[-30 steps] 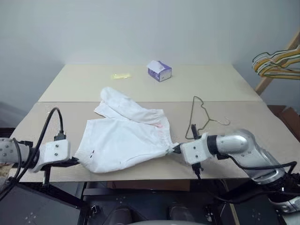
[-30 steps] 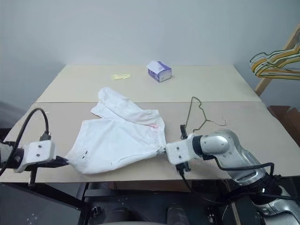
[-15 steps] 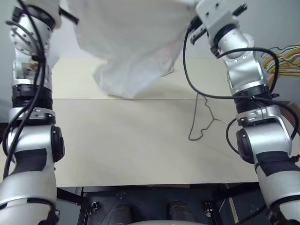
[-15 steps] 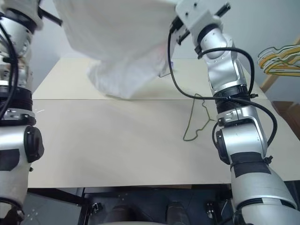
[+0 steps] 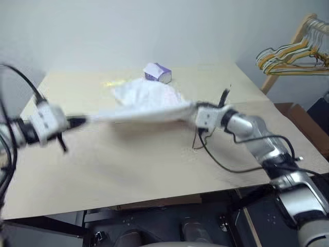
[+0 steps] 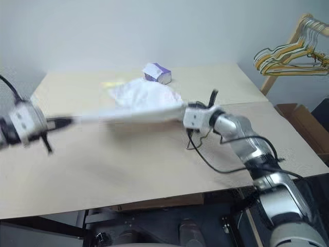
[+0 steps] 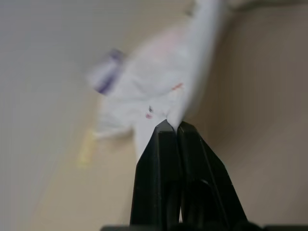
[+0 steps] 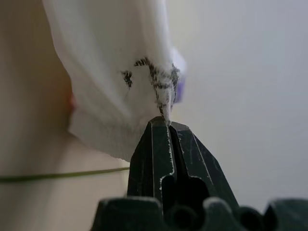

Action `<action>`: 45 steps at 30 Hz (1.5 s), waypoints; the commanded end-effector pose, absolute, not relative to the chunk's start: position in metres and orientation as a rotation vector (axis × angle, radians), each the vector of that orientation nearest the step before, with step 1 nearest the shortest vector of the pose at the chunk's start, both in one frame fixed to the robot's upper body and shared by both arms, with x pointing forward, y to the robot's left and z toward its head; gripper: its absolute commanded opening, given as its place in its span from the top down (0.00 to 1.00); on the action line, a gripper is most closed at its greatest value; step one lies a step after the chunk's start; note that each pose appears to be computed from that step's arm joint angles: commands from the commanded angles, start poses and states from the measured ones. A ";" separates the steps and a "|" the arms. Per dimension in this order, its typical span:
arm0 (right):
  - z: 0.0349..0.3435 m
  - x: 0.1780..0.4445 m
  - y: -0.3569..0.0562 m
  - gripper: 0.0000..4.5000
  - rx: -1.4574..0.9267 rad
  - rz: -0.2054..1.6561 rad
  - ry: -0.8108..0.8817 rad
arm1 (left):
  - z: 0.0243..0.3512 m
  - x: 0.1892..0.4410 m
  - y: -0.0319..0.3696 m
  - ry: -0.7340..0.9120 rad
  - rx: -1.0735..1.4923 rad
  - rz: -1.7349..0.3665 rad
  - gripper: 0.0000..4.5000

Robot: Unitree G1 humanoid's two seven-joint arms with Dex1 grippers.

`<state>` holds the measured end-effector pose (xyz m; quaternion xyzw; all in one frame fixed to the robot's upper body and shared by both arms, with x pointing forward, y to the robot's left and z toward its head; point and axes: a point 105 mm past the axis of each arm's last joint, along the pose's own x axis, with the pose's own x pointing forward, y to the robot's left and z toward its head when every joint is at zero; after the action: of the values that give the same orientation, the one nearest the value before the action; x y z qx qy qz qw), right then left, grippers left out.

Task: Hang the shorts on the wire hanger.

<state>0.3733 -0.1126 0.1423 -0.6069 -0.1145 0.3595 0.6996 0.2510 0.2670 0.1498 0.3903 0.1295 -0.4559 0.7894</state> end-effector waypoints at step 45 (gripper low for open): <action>0.111 0.394 -0.149 0.00 -0.488 0.613 0.462 | 0.181 0.252 0.196 0.128 0.685 -1.168 0.00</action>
<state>0.3851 -0.1402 0.1027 -0.2324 0.2254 0.3300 0.8867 0.2490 0.2010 0.1763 0.3066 0.0705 -0.5429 0.7787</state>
